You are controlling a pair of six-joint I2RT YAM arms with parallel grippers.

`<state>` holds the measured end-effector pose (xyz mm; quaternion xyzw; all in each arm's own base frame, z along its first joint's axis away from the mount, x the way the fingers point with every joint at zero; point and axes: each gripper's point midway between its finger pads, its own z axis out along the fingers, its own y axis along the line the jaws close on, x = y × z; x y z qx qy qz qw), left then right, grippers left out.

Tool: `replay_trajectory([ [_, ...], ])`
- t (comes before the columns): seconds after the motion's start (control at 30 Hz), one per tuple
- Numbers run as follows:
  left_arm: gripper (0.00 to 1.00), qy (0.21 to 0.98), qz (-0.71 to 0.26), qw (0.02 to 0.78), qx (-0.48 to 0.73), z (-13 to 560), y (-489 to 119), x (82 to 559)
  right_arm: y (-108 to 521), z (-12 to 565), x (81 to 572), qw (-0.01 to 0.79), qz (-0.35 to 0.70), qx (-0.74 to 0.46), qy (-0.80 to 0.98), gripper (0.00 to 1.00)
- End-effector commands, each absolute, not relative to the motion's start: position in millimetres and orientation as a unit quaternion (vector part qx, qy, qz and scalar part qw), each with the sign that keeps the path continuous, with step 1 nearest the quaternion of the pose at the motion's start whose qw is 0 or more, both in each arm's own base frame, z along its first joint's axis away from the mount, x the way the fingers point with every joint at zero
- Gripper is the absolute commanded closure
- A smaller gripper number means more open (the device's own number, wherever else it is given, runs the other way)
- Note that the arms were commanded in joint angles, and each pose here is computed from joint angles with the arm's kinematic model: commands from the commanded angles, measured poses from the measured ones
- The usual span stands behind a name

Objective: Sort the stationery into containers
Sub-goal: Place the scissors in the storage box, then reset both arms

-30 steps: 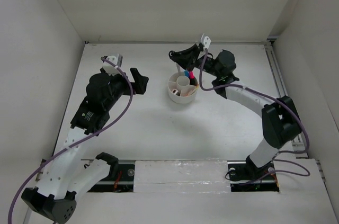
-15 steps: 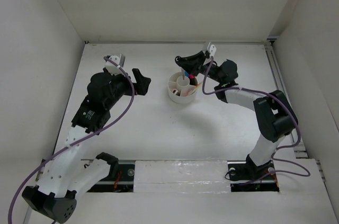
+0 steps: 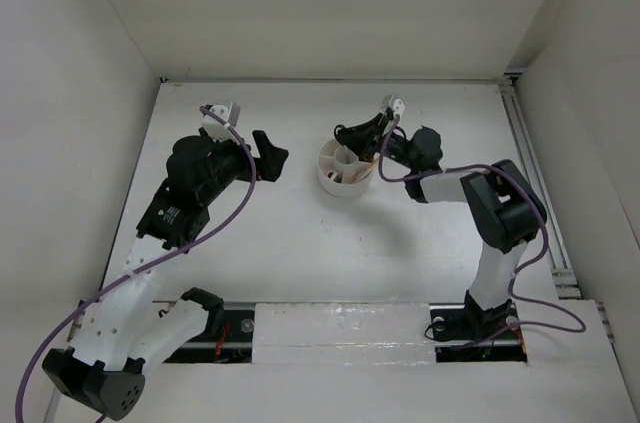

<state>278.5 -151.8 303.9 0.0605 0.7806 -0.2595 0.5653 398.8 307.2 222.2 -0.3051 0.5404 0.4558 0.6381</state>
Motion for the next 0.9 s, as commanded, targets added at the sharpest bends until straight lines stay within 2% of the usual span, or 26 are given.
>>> replay_trajectory([
  [0.0, 0.0, 0.761, -0.273, 0.583, 0.075, 316, -157, 279, 298, 273, 387, 0.701, 0.465, -0.311, 0.443, 1.0],
  [0.1, 0.0, 0.764, -0.272, 0.58, 0.075, 314, -158, 281, 299, 271, 387, 0.699, 0.469, -0.309, 0.444, 1.0],
  [0.2, 0.0, 0.764, -0.27, 0.581, 0.078, 314, -157, 281, 301, 261, 388, 0.69, 0.475, -0.308, 0.45, 0.89],
  [0.23, 0.0, 0.764, -0.269, 0.581, 0.078, 314, -157, 281, 301, 261, 387, 0.69, 0.481, -0.306, 0.446, 0.67],
  [0.33, 0.0, 0.764, -0.269, 0.581, 0.078, 314, -157, 281, 298, 255, 381, 0.69, 0.487, -0.298, 0.445, 0.46],
  [0.4, 0.0, 0.764, -0.269, 0.581, 0.078, 314, -157, 281, 294, 260, 378, 0.704, 0.482, -0.293, 0.431, 0.39],
  [0.47, 0.0, 0.764, -0.269, 0.581, 0.078, 314, -157, 281, 291, 264, 376, 0.708, 0.483, -0.285, 0.429, 0.29],
  [0.5, 0.0, 0.765, -0.263, 0.584, 0.072, 313, -155, 283, 290, 272, 373, 0.713, 0.482, -0.286, 0.421, 0.29],
  [0.53, 0.0, 0.765, -0.258, 0.586, 0.067, 313, -152, 284, 289, 274, 370, 0.71, 0.486, -0.284, 0.422, 0.0],
  [0.67, 0.0, 0.779, -0.215, 0.59, 0.007, 308, -131, 292, 276, 330, 357, 0.733, 0.479, -0.264, 0.404, 0.0],
  [0.73, 0.0, 0.784, -0.187, 0.592, -0.024, 306, -118, 298, 270, 334, 366, 0.743, 0.44, -0.242, 0.443, 0.0],
  [0.77, 0.0, 0.788, -0.18, 0.588, -0.032, 304, -116, 300, 266, 365, 356, 0.759, 0.425, -0.238, 0.432, 0.0],
  [0.87, 0.0, 0.794, -0.16, 0.584, -0.053, 300, -108, 302, 258, 367, 372, 0.757, 0.35, -0.191, 0.518, 0.0],
])
